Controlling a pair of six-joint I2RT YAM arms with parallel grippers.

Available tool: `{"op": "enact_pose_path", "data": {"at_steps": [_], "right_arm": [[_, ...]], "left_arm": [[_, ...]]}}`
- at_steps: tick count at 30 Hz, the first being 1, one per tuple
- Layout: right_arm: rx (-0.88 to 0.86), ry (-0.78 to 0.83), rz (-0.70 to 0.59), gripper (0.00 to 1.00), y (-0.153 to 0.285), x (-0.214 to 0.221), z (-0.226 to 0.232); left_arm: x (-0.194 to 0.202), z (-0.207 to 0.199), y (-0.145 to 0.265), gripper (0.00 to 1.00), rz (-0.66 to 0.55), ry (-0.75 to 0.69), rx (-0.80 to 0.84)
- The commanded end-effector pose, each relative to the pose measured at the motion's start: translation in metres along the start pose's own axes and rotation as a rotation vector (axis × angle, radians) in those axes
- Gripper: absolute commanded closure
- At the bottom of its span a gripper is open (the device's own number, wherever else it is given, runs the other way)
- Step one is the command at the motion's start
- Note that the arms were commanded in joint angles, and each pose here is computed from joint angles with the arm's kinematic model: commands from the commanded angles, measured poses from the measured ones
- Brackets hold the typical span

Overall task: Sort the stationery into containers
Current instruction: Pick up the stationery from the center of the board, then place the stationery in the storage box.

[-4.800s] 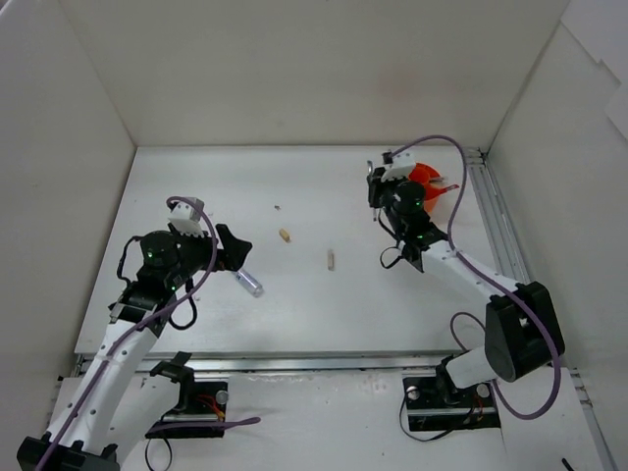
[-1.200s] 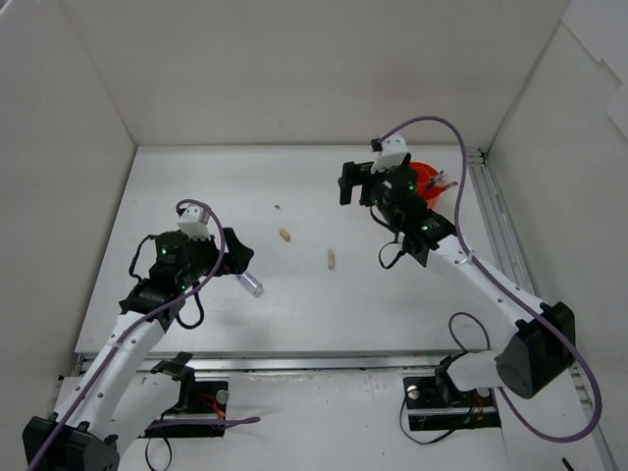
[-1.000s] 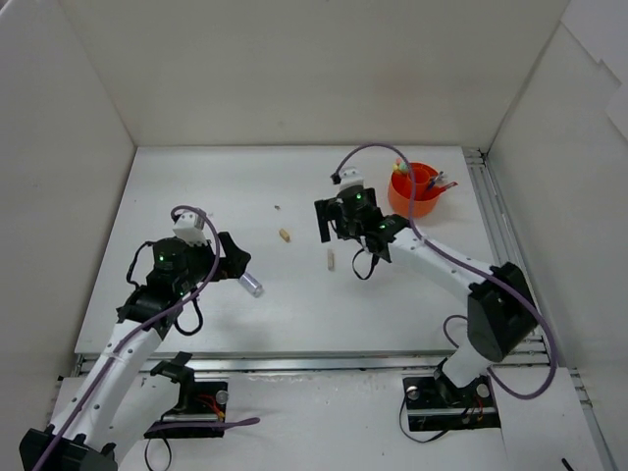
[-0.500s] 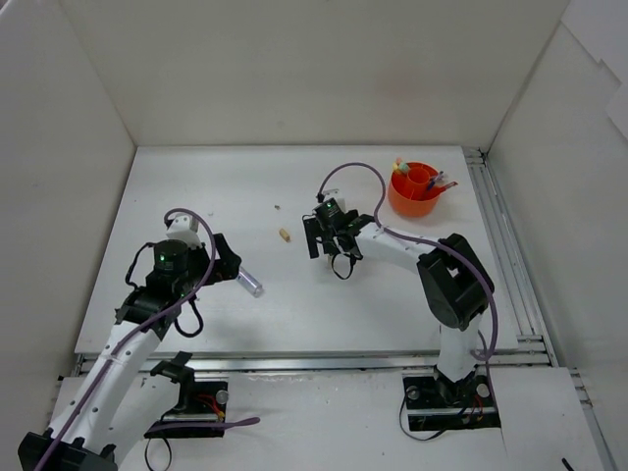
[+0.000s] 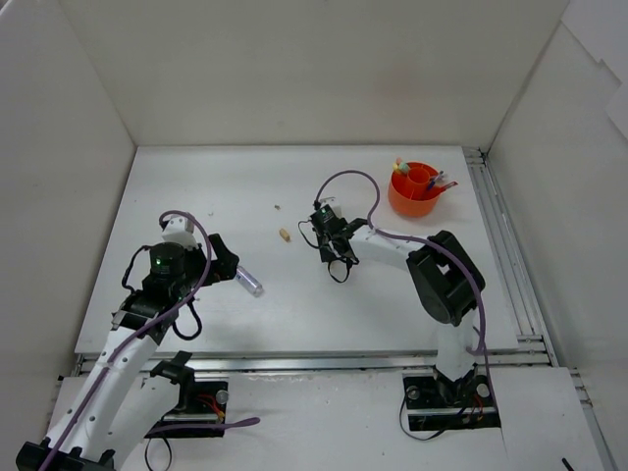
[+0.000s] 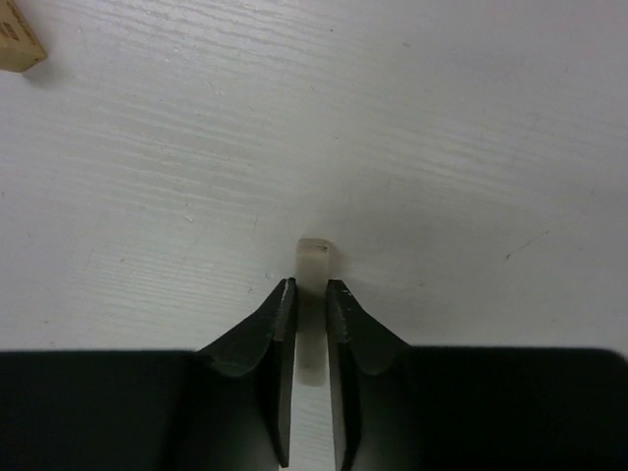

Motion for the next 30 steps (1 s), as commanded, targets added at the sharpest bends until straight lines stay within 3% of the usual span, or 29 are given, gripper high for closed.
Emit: {"op": "enact_pose_path", "data": {"at_steps": [1,2,8,12,19,23,30], "right_arm": [[-0.011,0.003,-0.055,0.92,0.010,-0.021,0.004],[-0.008,0.006,-0.060,1.00,0.011,-0.022,0.002],[0.021,0.075,-0.156,1.00,0.038,-0.048,-0.010],[0.030,0.203,-0.239,1.00,0.062,-0.070,-0.022],[0.020,0.348,-0.368,1.00,0.092,-0.121,-0.079],[0.088,0.540,-0.382,1.00,0.096,-0.136,-0.124],[0.227,0.607,-0.343,1.00,0.095,-0.153,-0.182]], "left_arm": [[-0.020,-0.014,0.004,0.00,-0.061,0.011,0.039],[-0.021,-0.015,0.005,0.00,-0.062,0.010,0.041],[-0.020,-0.012,0.009,0.00,-0.077,0.013,0.035],[-0.022,-0.013,0.009,0.00,-0.076,0.010,0.034],[-0.026,-0.012,0.002,0.00,-0.056,-0.015,0.005],[-0.033,-0.015,-0.002,0.00,-0.060,-0.038,0.003],[-0.044,-0.025,-0.016,0.00,-0.054,-0.068,0.022]]}}
Point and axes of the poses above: each gripper's point midway between its finger pads, its own y axis back along the fingers, its own z axis along the line the jaws close on, x = y × z, the point moved 3 cm from there along y, back along the fingers, and after that the axes turned 9 degrees about y, right-handed, at the moved point
